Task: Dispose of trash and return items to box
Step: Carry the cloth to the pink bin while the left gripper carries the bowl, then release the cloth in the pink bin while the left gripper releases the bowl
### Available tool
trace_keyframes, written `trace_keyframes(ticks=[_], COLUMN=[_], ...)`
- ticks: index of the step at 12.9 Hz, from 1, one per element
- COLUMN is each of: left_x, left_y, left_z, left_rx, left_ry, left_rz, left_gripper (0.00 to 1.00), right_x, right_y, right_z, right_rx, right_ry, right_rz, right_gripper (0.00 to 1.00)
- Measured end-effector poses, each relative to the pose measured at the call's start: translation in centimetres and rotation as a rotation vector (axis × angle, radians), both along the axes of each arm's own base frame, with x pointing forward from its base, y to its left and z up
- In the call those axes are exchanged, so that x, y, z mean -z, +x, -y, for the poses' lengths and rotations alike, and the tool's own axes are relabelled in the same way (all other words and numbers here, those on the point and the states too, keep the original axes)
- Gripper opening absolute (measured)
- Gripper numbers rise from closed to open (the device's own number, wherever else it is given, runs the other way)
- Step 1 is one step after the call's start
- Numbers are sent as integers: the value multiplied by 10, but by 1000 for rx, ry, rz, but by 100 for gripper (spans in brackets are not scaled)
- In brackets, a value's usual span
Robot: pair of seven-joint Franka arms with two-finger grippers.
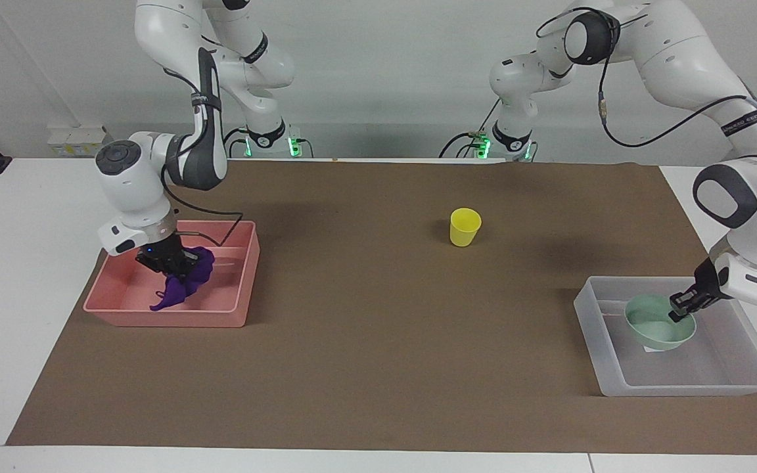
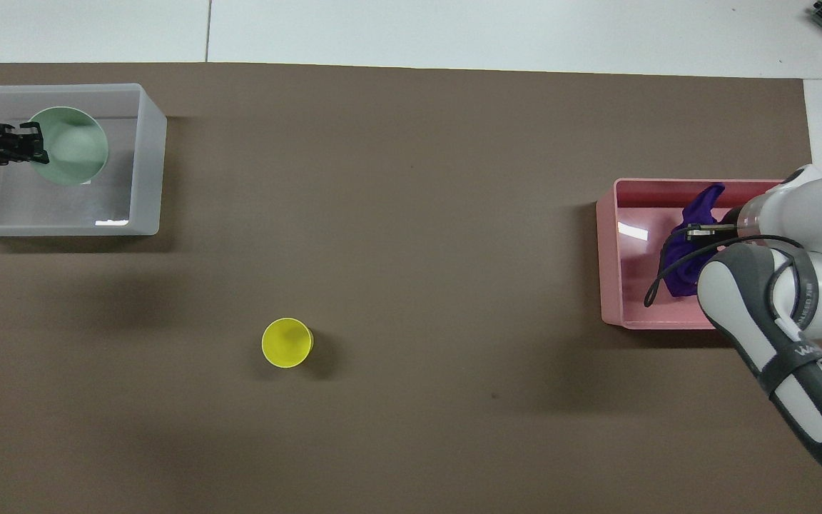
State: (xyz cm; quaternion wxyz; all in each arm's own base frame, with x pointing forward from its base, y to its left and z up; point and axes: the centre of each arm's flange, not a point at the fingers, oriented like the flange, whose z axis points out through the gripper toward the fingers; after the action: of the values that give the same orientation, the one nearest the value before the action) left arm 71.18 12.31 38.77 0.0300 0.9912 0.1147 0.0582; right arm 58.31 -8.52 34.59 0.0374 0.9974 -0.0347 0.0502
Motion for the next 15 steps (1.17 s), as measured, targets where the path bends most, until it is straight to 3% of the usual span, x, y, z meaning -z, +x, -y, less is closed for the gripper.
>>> trace_keyframes(ticks=[1,2,4,6,9,12,13,15], left_x=[18,36,57,60,37,-35,-71,-118], left_y=[3,4,4,2,4,-8,-21,-50], left_z=[4,8,12,11,11,16,24,56], left_rx=[8,18,31,38,42,49,60,97], left_ry=[-6,-8,-3,0,7,9,6,-22], left_rz=[-19,-43,-78,-106,-93,-85,-97,-173], left_gripper=[3,3,3,19,61,98,100,100], right_x=[5,8,8,5,-27,-88,-115,-167], right_y=[-2,-2,-3,-2,5,12,13,7], right_z=[2,5,7,6,-17,-78,-88,-85], right_rx=[4,9,13,13,34,64,61,72], right_ry=[1,1,2,2,10,22,22,21], right_rz=[-9,-13,-13,-8,30,34,34,24], right_gripper=[10,18,42,64,99,100,100,100])
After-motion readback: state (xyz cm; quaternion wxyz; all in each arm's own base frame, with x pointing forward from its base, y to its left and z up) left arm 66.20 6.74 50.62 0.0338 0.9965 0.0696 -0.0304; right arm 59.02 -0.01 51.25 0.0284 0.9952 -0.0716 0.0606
